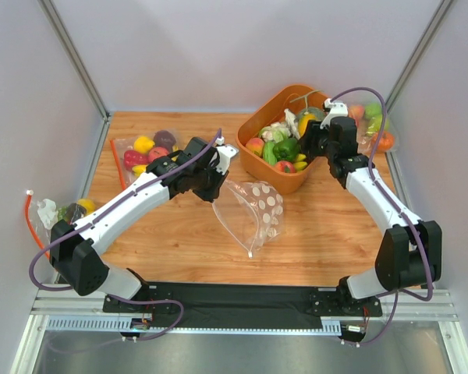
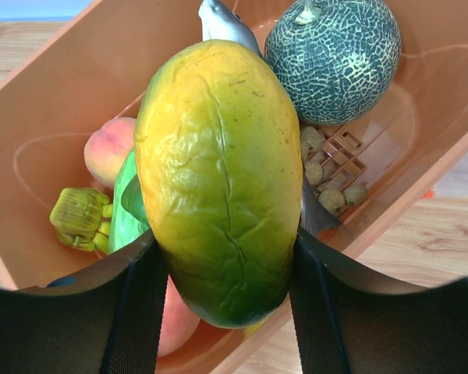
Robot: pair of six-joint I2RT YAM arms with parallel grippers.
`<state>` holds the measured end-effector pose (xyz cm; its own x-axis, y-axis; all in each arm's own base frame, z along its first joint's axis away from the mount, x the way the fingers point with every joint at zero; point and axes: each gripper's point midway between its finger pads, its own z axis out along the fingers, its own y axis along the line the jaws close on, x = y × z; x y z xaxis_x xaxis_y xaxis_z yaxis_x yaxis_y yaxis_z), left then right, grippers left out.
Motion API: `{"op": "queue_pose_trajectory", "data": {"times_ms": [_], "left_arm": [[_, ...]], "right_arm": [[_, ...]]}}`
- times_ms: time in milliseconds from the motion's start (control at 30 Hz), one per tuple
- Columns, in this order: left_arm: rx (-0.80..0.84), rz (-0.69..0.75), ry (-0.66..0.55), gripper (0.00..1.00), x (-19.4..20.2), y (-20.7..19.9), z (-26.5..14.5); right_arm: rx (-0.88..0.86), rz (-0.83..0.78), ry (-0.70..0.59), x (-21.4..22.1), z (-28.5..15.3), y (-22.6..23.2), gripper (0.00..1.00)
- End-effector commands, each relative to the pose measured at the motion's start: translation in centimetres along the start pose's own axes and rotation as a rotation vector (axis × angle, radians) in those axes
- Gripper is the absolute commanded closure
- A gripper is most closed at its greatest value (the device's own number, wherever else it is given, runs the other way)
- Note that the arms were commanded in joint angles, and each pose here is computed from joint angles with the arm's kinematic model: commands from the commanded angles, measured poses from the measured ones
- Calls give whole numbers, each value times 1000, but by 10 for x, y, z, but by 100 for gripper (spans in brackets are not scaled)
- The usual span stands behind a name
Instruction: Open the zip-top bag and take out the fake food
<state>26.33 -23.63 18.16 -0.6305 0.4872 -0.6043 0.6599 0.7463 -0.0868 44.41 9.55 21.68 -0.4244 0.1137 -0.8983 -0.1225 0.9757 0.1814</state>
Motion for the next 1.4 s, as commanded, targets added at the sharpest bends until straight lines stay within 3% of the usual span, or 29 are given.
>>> {"op": "queue_pose_trajectory", "data": {"times_ms": [0, 33, 100, 333, 400, 533, 967, 1133, 1300, 1367], "left_arm": [[-9, 10, -38, 100, -11, 1, -12], [-5, 9, -35, 100, -11, 0, -12], [0, 12, -35, 93, -12, -1, -12], [12, 11, -37, 53, -12, -3, -13], [13, 13, -39, 45, -12, -3, -14], [20, 19, -39, 40, -12, -5, -16], [-17, -34, -3, 34, 21, -2, -44], [-36, -100, -93, 29, 29, -3, -74], [-66, -139, -274, 21, 6, -1, -118], [-147, -145, -334, 19, -4, 13, -132]], "right_arm": [[12, -22, -24, -16, 3, -3, 58], [17, -17, -15, -14, 3, -3, 44], [21, -17, 4, -12, 4, -4, 31], [21, -16, 12, -11, 0, -3, 1], [20, -12, 3, -14, -3, -3, 0], [-2, 3, -16, -18, -15, 2, 0], [-81, 59, 8, 0, -78, 19, 0], [-80, 56, -7, 2, -104, 18, 0], [-67, 50, -47, -4, -136, 16, 0], [-63, 43, -44, -2, -144, 15, 0]]}}
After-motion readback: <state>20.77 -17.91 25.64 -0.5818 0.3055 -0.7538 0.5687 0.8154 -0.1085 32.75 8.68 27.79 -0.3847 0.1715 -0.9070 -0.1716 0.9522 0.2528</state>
